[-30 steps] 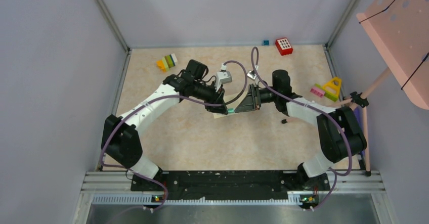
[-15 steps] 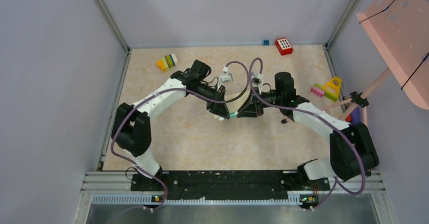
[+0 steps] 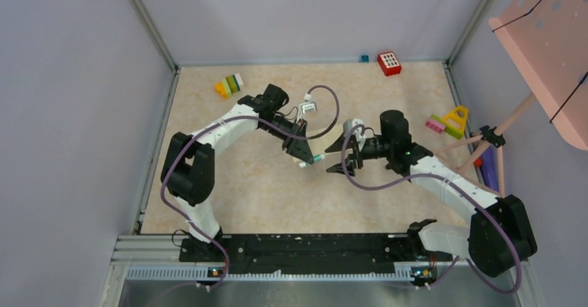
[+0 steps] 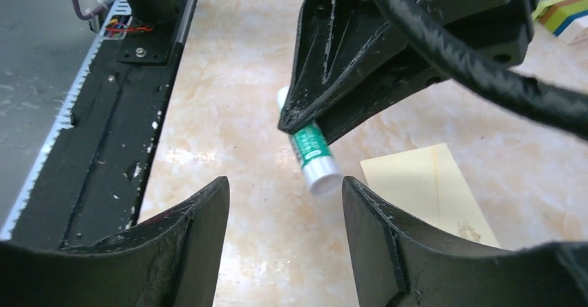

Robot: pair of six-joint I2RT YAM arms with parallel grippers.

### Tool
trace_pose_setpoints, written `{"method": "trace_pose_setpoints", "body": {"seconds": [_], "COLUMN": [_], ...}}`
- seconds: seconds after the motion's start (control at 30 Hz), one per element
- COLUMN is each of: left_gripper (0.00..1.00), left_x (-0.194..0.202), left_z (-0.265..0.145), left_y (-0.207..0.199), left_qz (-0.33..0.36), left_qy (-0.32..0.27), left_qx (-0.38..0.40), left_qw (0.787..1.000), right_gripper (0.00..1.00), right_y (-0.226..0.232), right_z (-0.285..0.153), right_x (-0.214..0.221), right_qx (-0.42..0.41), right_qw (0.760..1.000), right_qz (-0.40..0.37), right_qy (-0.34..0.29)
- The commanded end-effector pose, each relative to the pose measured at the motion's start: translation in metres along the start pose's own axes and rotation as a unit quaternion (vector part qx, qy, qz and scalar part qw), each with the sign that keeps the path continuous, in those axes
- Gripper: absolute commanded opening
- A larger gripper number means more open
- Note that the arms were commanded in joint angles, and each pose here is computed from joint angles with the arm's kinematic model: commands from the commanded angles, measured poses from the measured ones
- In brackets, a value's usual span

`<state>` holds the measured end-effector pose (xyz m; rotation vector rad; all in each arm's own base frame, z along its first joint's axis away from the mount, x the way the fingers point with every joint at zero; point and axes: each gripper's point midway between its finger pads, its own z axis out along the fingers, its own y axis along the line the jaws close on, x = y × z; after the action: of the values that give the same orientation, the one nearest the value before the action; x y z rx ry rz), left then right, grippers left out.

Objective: Place the letter into the envelope and seal it
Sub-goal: Screw the solid glue.

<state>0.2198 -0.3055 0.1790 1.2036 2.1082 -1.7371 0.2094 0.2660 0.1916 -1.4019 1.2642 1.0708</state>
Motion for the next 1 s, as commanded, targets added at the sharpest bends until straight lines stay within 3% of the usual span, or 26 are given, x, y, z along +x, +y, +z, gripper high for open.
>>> {"method": "trace_pose_setpoints", "body": {"seconds": [0.0, 0.17, 0.37, 0.6, 0.97], "left_gripper": [0.00, 0.00, 0.00, 0.00, 0.00], "left_x": [-0.023, -0.033, -0.030, -0.021, -0.018], "left_z": [-0.017, -0.032, -0.028, -0.013, -0.004], "left_y": [-0.007, -0.009, -0.010, 0.003, 0.013], "left_qz": [0.083, 0.136, 0.172, 0.194, 0.203], "left_qy": [-0.031, -0.051, -0.034, 0.009, 0.027], "left_qx": [-0.073, -0.144, -0.175, -0.221, -0.248], "left_qw": [0.993, 0.979, 0.969, 0.956, 0.947], "right_gripper": [0.60, 0.59, 0.46, 0.44, 0.41], "right_y": [-0.003, -0.020, -0.057, -0.060, -0.042], "right_z": [-0.008, -0.021, -0.027, -0.021, -0.001], "right_x": [-0.030, -0.036, -0.025, -0.007, 0.001], "right_qx": [0.011, 0.008, -0.027, -0.036, -0.056], "right_qw": [0.998, 0.964, 0.867, 0.825, 0.813], "right_qz": [0.060, 0.261, 0.496, 0.563, 0.579], "right_qy": [-0.018, -0.040, -0.034, -0.037, -0.014]}}
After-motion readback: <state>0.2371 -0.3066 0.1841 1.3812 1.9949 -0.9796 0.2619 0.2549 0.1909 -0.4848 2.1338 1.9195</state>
